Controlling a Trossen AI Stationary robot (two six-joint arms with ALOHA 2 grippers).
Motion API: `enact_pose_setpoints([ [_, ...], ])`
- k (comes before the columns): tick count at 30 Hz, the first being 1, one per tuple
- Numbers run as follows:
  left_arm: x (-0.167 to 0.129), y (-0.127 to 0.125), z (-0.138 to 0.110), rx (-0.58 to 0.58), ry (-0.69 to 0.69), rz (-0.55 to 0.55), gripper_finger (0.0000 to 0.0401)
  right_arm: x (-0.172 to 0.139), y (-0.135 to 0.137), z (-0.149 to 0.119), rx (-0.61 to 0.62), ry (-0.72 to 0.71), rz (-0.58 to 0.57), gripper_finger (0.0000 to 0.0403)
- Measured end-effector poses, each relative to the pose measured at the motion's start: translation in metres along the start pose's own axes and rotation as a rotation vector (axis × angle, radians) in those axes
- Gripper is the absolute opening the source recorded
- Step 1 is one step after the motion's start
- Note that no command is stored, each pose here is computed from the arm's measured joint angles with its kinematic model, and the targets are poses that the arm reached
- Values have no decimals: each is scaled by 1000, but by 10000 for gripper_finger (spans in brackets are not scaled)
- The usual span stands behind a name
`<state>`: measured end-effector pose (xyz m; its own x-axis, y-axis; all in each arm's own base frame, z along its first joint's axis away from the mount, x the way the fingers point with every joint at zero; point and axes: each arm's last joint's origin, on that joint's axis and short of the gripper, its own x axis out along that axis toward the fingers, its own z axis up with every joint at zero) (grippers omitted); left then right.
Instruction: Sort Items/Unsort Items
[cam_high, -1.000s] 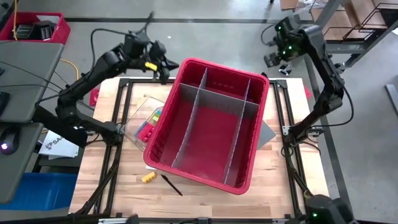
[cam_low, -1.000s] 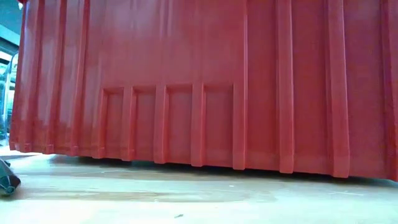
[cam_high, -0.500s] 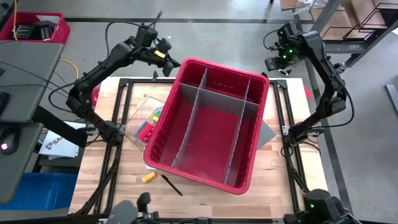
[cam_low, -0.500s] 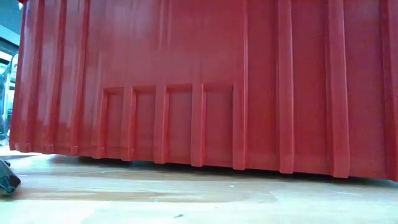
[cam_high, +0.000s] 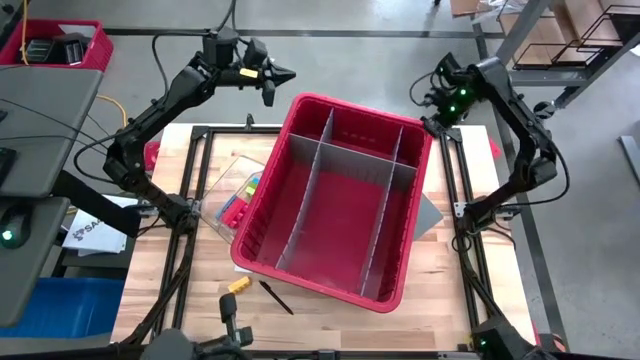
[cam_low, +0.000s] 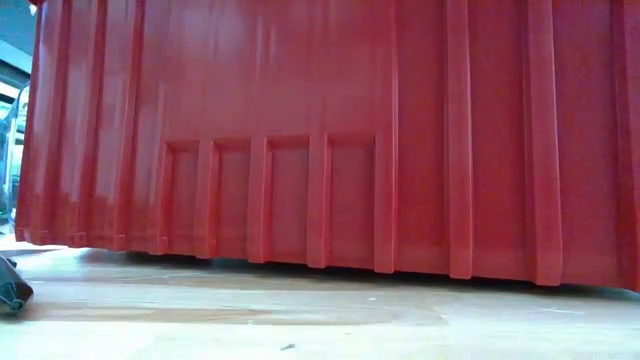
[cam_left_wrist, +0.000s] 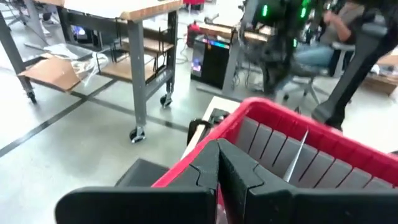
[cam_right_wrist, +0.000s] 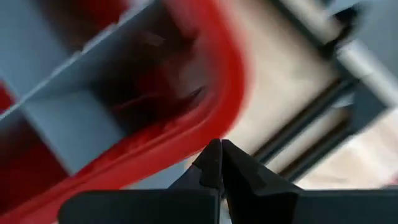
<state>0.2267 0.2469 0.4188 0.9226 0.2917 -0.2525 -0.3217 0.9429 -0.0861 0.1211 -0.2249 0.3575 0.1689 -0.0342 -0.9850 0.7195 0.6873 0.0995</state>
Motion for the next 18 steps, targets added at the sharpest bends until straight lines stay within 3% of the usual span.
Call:
enact_pose_setpoints([
  [2, 0, 1, 1, -5, -11, 2, 0, 15, 4, -5, -4, 59, 37, 0],
  [6, 0, 1, -1, -21, 10, 2, 0, 40, 10, -20, 72, 185, -32, 0],
  [12, 0, 1, -2, -7, 13, 2, 0, 48, 33, -26, 79, 133, 54, 0],
  [18, -4, -1, 0, 22, 9, 3, 0, 49, 57, -6, 29, -68, 60, 0],
])
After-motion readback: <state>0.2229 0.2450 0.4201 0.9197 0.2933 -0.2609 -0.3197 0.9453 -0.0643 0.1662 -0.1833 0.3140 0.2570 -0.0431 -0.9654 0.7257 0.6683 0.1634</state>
